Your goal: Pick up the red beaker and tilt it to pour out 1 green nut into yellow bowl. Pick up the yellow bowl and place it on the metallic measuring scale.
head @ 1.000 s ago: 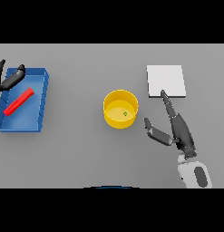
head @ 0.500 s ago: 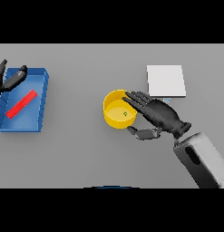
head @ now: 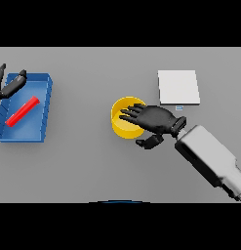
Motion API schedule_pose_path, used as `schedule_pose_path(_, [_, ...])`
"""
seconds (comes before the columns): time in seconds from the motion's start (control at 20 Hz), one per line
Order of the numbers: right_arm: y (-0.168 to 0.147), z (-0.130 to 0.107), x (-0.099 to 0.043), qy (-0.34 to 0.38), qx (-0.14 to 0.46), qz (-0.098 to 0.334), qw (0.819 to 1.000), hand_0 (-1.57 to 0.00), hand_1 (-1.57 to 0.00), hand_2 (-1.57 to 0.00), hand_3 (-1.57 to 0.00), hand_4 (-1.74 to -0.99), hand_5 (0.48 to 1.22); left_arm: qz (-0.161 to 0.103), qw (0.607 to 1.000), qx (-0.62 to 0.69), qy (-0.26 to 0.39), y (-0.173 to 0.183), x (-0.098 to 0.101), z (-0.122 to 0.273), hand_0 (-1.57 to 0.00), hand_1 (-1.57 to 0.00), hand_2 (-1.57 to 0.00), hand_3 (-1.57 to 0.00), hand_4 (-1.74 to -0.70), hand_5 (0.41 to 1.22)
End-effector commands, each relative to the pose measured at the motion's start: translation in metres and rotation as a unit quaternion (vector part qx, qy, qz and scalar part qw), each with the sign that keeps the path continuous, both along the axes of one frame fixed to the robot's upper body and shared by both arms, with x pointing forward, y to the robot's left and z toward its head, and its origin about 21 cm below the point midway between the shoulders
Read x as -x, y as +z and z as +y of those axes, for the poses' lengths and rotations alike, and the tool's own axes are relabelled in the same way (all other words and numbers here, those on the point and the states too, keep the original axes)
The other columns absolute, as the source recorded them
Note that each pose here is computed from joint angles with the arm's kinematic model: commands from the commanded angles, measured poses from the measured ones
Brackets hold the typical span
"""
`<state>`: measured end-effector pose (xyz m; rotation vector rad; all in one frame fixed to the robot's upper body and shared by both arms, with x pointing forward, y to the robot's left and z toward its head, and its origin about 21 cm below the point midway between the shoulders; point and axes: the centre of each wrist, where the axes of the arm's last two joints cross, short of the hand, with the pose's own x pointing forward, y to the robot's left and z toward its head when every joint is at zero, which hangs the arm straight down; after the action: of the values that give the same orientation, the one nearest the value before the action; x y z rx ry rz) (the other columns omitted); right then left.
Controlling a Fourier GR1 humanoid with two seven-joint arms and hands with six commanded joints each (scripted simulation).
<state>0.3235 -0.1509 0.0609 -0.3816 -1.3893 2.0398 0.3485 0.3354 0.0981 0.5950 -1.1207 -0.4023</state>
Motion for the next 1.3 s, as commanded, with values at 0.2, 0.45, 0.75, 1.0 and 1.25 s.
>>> schedule_pose_path(0.2, [-0.004,0.011,-0.012,0.021,0.051,0.008,0.998,0.00,0.00,0.00,0.00,-1.250,0.708,-0.001,1.000,0.005,-0.002,-0.001,0.000,0.000,0.00,0.00,0.00,0.00,-0.72,0.688])
schedule_pose_path(0.45, [-0.005,0.023,-0.019,0.028,0.093,0.026,0.995,0.00,0.00,0.00,0.00,-1.281,0.740,-0.004,1.000,0.007,0.000,-0.004,0.005,0.005,0.00,0.00,0.00,0.00,-0.72,0.686])
schedule_pose_path(0.75, [-0.012,0.031,-0.023,0.001,0.095,0.048,0.994,-0.11,-0.10,-0.09,-0.10,-1.360,0.842,-0.007,1.000,0.005,-0.001,0.002,0.006,0.010,0.00,0.00,0.00,0.00,-0.71,0.689])
schedule_pose_path(1.0, [-0.014,0.028,-0.023,0.022,0.093,0.052,0.994,-1.05,-1.01,-0.87,-0.57,-1.552,1.079,-0.007,1.000,0.005,-0.004,0.001,0.006,0.009,0.00,0.00,0.00,0.00,-0.72,0.693])
schedule_pose_path(1.25, [-0.011,0.024,-0.022,0.033,0.089,0.040,0.995,-1.40,-1.39,-1.22,-1.12,-1.676,1.174,-0.013,1.000,0.003,-0.003,0.005,0.006,0.008,0.00,0.00,0.00,0.00,-0.72,0.694])
